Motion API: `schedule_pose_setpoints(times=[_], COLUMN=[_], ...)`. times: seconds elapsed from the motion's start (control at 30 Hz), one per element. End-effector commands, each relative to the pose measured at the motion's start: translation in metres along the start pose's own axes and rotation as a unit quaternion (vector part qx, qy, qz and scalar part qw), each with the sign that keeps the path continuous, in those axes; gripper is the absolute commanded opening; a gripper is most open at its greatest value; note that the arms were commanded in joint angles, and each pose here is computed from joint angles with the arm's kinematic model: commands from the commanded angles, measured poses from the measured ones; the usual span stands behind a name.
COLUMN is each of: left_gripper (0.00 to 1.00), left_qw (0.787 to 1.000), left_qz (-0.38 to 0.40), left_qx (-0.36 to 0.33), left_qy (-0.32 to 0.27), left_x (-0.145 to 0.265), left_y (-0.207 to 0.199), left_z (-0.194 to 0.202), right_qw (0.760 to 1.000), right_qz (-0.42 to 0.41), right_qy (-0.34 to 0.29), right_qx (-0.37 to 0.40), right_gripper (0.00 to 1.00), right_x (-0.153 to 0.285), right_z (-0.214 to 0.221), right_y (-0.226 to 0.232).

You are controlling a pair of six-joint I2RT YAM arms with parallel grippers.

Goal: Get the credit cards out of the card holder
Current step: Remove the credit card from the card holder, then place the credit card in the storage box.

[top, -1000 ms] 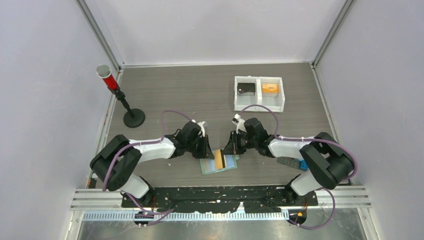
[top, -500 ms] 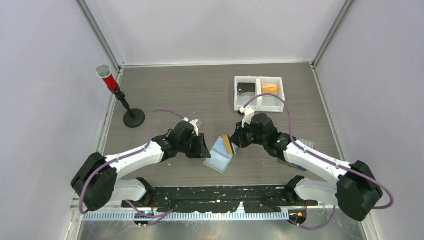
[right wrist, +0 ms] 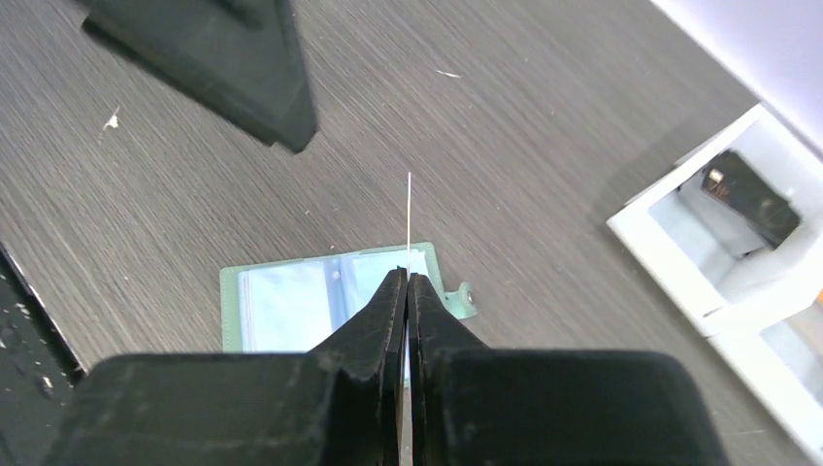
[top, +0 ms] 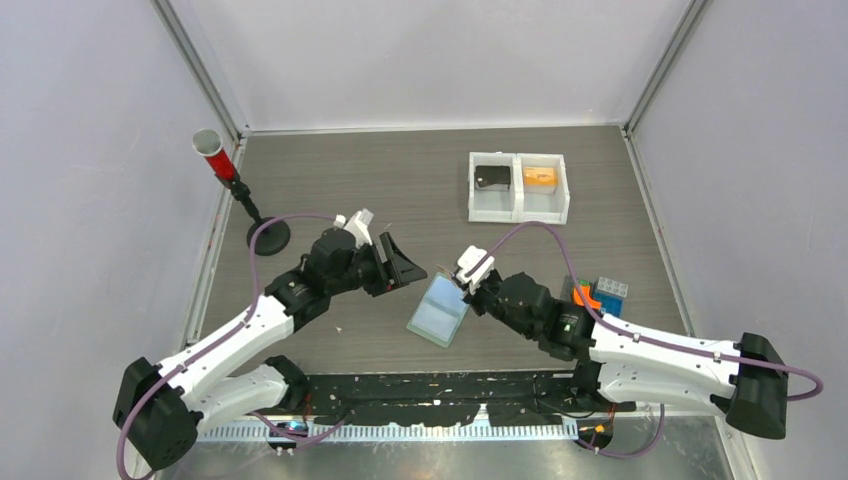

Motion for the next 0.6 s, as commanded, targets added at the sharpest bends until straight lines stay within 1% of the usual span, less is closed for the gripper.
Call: schedule_pose_setpoints(times=[0.0, 0.03, 0.13, 0.3, 0.37, 0.47, 0.57], left_gripper=[0.65, 0.65, 0.66, 0.65, 0.61, 0.52, 0.50], left_qw=[0.996, 0.995, 0.994, 0.994, 0.992, 0.990, 0.990], left_qz=[0.063, 0.069, 0.077, 0.075, 0.081, 0.094, 0.090], left_qx=[0.057, 0.063, 0.070, 0.084, 0.096, 0.108, 0.111], left_qy=[-0.020, -0.020, -0.012, 0.000, -0.002, 0.001, 0.008], left_x=[0.002, 0.001, -0.003, -0.011, -0.014, -0.015, -0.017], left_y=[-0.022, -0.024, -0.027, -0.019, -0.016, -0.014, -0.010], left_z=[-0.011, -0.012, -0.012, -0.006, -0.004, -0.001, 0.002], right_qw=[0.995, 0.993, 0.990, 0.988, 0.987, 0.986, 0.985], right_qz=[0.046, 0.037, 0.052, 0.057, 0.053, 0.054, 0.055], right_qy=[-0.057, -0.058, -0.052, -0.051, -0.054, -0.047, -0.043], right_qx=[0.073, 0.094, 0.118, 0.136, 0.139, 0.149, 0.156], right_gripper=[0.05, 0.05, 0.05, 0.05, 0.05, 0.05, 0.05], right_x=[0.006, 0.007, 0.007, 0.005, 0.003, 0.000, -0.002], right_z=[-0.024, -0.024, -0.025, -0.031, -0.032, -0.029, -0.028], right_y=[-0.002, 0.007, 0.016, 0.030, 0.036, 0.042, 0.046])
Point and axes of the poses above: each gripper's point midway between its finger pads, its own x axis back along the fingers, its own y axis along the line the jaws close on, z = x × y, the point moved 4 cm from there along x, back along the fingers
